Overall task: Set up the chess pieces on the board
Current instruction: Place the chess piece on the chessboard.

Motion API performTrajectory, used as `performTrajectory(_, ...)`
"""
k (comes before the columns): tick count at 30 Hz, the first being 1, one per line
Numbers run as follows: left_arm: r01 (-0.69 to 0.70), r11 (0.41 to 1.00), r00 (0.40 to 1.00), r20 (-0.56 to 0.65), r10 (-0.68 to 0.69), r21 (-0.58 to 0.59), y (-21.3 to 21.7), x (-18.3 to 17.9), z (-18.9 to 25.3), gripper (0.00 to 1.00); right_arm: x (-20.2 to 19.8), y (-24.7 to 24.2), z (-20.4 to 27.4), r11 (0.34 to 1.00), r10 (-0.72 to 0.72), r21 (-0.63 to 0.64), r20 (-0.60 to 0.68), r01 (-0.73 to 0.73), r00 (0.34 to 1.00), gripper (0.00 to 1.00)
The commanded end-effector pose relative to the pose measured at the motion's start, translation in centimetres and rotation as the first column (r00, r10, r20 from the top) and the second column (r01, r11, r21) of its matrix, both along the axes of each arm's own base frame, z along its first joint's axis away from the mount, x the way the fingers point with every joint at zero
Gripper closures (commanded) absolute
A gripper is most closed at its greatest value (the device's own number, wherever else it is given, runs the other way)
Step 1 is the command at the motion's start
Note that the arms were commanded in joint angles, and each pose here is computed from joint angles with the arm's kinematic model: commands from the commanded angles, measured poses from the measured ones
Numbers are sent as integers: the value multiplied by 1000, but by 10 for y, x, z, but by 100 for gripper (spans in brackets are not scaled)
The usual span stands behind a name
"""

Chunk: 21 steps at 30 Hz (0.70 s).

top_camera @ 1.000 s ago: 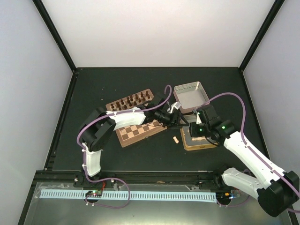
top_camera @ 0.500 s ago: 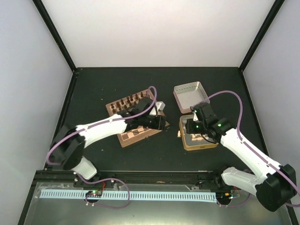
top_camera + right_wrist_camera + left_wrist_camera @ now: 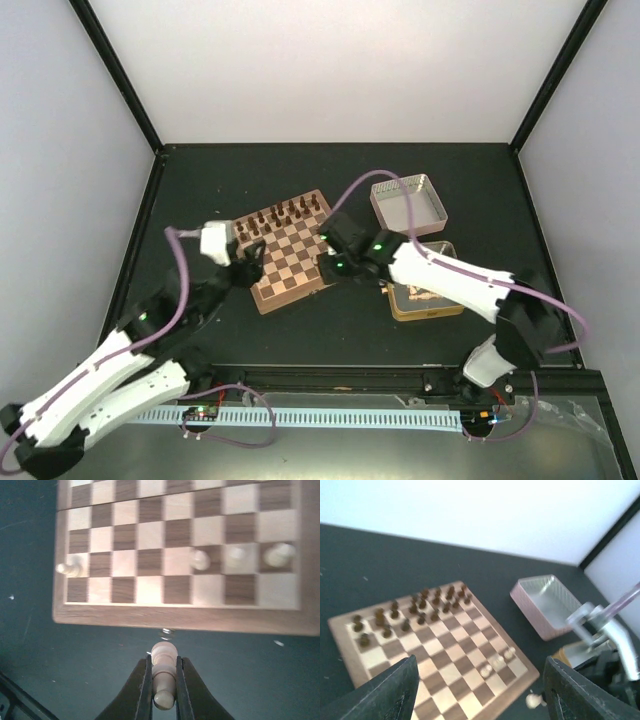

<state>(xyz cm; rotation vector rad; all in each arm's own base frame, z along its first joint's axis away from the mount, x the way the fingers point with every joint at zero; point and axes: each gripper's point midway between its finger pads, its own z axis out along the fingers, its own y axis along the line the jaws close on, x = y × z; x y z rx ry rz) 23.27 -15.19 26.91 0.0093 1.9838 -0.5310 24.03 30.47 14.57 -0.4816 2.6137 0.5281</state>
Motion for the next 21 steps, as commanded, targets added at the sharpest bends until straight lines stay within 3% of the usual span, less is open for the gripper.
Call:
performTrajectory(1,-164,986,978,135,157,39,61,-16,13,29,-1,47,-1,997,53,-62,55,-49,997,98)
performTrajectory(9,-223,974,964,160,213,46,95,-37,10,28,-10,120,-22,969,189,-179,79,-172,979,96)
performTrajectory(15,-232,972,962,160,222,47,100,-41,10,27,-9,128,-44,946,192,-279,70,-166,979,95)
performTrajectory(21,-222,974,965,158,212,52,97,-39,9,26,-12,136,-60,938,216,-284,33,-198,976,90)
